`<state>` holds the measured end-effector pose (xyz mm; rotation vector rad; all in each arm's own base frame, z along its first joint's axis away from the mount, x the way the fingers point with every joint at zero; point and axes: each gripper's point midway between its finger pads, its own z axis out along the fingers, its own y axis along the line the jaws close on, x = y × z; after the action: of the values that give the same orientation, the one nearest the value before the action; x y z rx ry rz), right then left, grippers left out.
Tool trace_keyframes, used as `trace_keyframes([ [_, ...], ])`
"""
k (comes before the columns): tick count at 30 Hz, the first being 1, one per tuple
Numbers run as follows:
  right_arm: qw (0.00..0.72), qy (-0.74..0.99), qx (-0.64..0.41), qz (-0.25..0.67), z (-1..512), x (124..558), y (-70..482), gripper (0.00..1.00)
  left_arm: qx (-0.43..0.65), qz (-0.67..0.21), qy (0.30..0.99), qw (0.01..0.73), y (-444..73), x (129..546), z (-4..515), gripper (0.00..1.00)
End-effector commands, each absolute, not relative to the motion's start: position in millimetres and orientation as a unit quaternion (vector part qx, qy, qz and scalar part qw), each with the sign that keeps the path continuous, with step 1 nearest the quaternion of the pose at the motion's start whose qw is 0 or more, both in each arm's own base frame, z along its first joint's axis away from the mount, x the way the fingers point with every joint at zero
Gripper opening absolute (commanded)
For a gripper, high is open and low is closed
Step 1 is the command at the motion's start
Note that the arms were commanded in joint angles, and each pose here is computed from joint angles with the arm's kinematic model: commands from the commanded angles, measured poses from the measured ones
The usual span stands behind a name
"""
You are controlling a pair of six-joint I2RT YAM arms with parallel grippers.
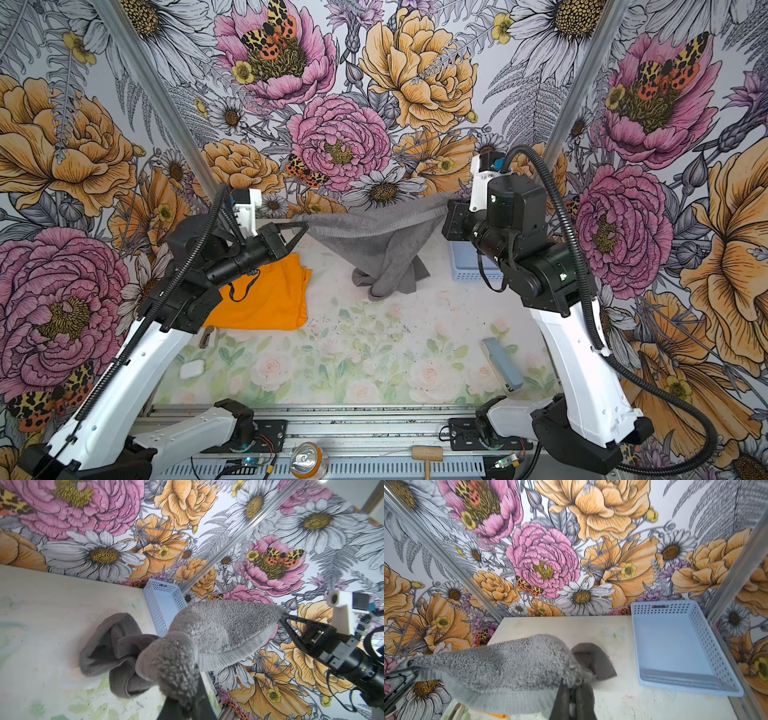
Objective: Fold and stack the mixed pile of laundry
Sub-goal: 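Lift the towel high with both grippers holding its top corners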
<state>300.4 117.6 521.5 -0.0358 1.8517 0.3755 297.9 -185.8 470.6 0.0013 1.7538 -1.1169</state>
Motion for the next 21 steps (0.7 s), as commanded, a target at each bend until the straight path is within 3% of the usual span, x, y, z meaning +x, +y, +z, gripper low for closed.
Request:
trace_keyframes([
  [1,0.648,0.749,-0.025,0.137,573.5,294.9,103.7,0.0,0.021,-0.47,0.673,0.571,-178.3,294.6,534.3,0.0],
  [10,0.715,0.677,-0.047,0.166,642.1,281.0,107.2,0.0,0.07,-0.427,0.594,0.679,-163.0,279.9,633.1,0.0],
  [21,0.797,0.568,-0.071,0.196,709.6,237.6,100.0,0.0,0.108,-0.364,0.505,0.775,-138.5,240.8,708.8,0.0],
])
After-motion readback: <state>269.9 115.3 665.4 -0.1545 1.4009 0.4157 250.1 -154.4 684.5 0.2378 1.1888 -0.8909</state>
